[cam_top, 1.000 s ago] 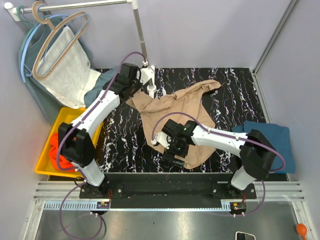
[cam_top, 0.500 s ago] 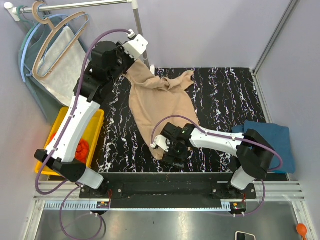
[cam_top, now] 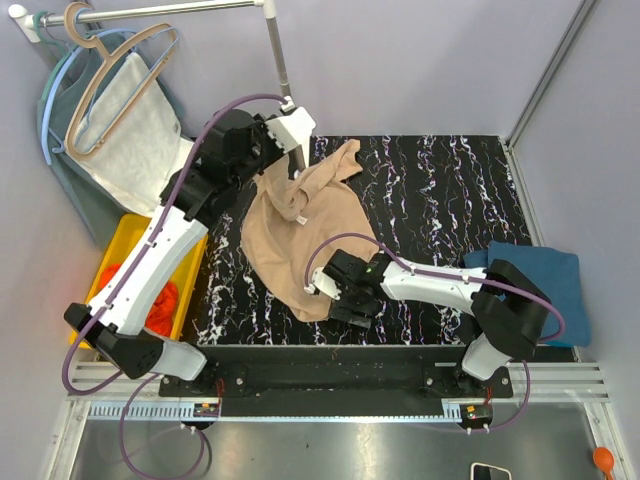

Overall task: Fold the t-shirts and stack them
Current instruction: Flatten the tshirt out

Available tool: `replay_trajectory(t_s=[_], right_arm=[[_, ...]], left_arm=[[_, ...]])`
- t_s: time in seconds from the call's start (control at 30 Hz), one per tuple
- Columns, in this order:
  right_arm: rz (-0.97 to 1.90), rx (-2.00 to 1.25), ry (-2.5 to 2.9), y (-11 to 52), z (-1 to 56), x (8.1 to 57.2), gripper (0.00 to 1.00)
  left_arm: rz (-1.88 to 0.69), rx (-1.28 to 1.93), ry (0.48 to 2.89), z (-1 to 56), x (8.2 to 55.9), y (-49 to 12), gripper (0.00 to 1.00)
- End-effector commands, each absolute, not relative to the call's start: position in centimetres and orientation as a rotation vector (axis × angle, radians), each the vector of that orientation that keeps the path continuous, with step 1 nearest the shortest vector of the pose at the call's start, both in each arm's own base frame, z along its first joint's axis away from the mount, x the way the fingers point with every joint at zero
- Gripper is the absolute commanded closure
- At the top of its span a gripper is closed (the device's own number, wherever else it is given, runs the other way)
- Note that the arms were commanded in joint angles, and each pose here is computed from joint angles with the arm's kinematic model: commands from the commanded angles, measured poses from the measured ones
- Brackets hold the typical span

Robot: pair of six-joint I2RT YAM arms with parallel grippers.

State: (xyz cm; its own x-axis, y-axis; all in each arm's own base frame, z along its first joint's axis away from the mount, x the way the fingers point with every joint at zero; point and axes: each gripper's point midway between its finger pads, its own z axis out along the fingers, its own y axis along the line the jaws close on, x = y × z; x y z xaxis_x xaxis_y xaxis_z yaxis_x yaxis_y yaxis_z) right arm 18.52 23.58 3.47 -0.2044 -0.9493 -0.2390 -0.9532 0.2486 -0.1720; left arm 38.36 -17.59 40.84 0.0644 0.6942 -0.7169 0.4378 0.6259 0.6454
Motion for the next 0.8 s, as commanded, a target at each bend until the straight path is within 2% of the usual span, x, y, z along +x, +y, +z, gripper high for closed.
replay_trajectory(t_s=[0.0,0.33,0.47,0.5,0.57,0.6,0.67,0.7,0.77], right_arm=[[-0.082,-1.682,2.119,24.7,4.5,21.8,0.13],[-0.088,-1.639,2.156,24.4,2.8,24.9,0.16],[-0.082,-1.624,2.178,24.3,1.4,25.7,0.26],[-0.082,-1.622,2.176,24.3,1.4,25.8,0.36],[-0.086,-1.603,2.179,24.5,1.5,26.2,0.48],[-0.101,-1.59,2.176,24.4,1.8,26.4,0.6],[-0.116,-1.571,2.165,24.3,2.7,26.7,0.74],[-0.147,-1.568,2.167,23.8,3.2,26.9,0.98],[-0.178,-1.524,2.146,23.4,4.8,27.6,1.0]], left_arm=[[0.294,0.903,1.489,43.2,37.8,-16.4,1.0],[0.314,0.932,1.539,39.3,37.8,-16.0,1.0],[0.332,0.943,1.565,37.1,37.6,-15.6,1.0],[0.337,0.95,1.571,36.3,37.6,-15.5,1.0],[0.35,0.944,1.572,36.0,37.6,-15.2,1.0],[0.356,0.95,1.583,35.4,37.6,-15.0,1.0],[0.37,0.944,1.587,35.3,37.5,-14.6,1.0],[0.38,0.936,1.59,35.3,37.4,-14.3,1.0],[0.397,0.915,1.587,35.7,37.5,-13.8,1.0]])
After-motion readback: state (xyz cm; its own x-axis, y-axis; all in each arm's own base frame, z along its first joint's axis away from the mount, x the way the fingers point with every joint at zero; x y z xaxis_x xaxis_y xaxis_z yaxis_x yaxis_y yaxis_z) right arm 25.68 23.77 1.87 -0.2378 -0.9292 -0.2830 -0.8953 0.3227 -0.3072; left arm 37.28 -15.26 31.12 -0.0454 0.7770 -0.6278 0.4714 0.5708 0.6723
